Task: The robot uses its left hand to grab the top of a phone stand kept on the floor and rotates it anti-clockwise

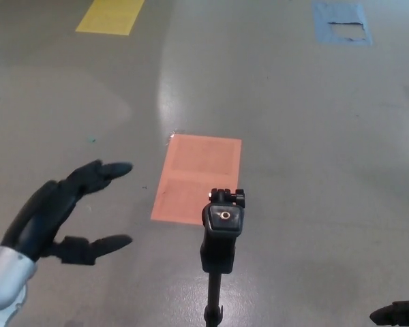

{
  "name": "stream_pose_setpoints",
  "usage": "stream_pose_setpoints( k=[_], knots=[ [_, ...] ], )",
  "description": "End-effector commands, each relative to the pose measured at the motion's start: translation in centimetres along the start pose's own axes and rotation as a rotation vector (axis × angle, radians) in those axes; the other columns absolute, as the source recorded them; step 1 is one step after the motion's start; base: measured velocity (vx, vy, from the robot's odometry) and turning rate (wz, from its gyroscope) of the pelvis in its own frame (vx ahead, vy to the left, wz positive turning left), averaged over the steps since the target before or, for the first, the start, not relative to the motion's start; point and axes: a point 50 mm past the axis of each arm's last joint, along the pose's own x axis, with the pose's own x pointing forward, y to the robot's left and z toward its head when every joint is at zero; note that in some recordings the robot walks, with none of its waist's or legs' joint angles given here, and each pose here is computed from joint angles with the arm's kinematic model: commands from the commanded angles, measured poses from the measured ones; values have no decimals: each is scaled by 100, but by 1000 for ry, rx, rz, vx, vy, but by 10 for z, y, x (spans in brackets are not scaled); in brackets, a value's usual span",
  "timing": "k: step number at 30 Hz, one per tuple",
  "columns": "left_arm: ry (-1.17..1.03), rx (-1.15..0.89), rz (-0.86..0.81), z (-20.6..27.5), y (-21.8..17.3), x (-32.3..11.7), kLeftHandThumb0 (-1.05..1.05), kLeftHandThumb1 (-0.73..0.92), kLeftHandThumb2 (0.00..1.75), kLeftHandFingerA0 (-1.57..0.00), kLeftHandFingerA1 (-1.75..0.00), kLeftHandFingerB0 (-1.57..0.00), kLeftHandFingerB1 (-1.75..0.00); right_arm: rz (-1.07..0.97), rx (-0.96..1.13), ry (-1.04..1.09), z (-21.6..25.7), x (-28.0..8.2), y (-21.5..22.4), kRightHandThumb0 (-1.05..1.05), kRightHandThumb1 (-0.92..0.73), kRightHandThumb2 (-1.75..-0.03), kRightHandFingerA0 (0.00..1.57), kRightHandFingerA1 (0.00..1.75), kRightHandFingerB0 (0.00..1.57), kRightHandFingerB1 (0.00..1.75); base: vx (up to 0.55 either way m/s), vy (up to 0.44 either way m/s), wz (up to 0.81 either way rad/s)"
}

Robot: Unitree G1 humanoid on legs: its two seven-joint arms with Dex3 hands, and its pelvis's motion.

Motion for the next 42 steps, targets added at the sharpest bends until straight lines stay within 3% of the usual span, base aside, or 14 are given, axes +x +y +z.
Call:
stream_pose_setpoints(
  k=[1,3,4,6,15,17,18,28,29,33,36,38,39,42],
  knots=[
    [-477,113,-128,109,6,-18,-26,17,81,-12,-53,-15,-53,7,-20,7,1,-2,-9,-51,-78,-64,57,41,27,31,0,0,0],
    [-493,118,-138,113,6,-18,-26,17,80,-10,-53,-14,-53,6,-19,9,1,-2,-10,-51,-78,-63,56,40,28,31,0,0,0],
    [-501,121,-142,116,6,-19,-26,16,80,-10,-52,-14,-53,7,-19,10,1,-2,-10,-57,-66,-88,49,53,25,43,0,0,0],
    [-525,128,-152,121,6,-20,-27,16,79,-8,-52,-12,-52,7,-19,11,1,-2,-10,-51,-77,-63,56,41,28,31,0,0,0],
    [-610,164,-201,137,2,-26,-27,14,78,-7,-52,-11,-52,13,-23,12,1,-2,-9,-52,-77,-64,56,41,26,30,0,0,0],
    [-630,182,-204,140,1,-27,-28,15,79,-7,-52,-10,-52,15,-21,11,1,-2,-10,-57,-65,-88,49,53,24,43,0,0,0],
    [-634,194,-207,141,0,-28,-56,40,53,-18,-30,-21,-37,17,-22,12,1,-2,-10,-58,-66,-88,48,53,24,43,0,0,0],
    [-638,208,-240,145,-4,-31,-57,40,53,-18,-28,-21,-36,25,-11,11,1,-2,-10,-52,-77,-64,55,42,26,31,0,0,0],
    [-638,214,-240,143,-6,-29,-57,41,53,-18,-28,-21,-36,23,-17,14,1,-2,-10,-57,-65,-89,50,54,25,44,0,0,0],
    [-626,226,-252,141,-10,-23,-61,37,64,-14,-34,-17,-40,24,-29,15,2,-1,-9,-57,-65,-88,49,53,25,43,0,0,0],
    [-618,230,-256,141,-12,-21,-56,41,53,-17,-29,-21,-36,25,-34,14,2,-1,-10,-58,-66,-88,48,52,24,43,0,0,0],
    [-611,225,-256,140,-15,-16,-28,15,79,-7,-52,-10,-51,26,-32,9,3,-1,-11,-52,-78,-64,55,41,26,31,0,0,0],
    [-608,223,-255,140,-17,-13,-27,15,79,-9,-52,-12,-51,28,-31,9,4,-1,-11,-57,-66,-89,48,52,24,43,0,0,0],
    [-602,226,-250,137,-21,-7,-26,15,79,-11,-53,-13,-52,28,-28,14,4,-1,-11,-50,-77,-63,55,40,28,31,0,0,0]
  ],
)
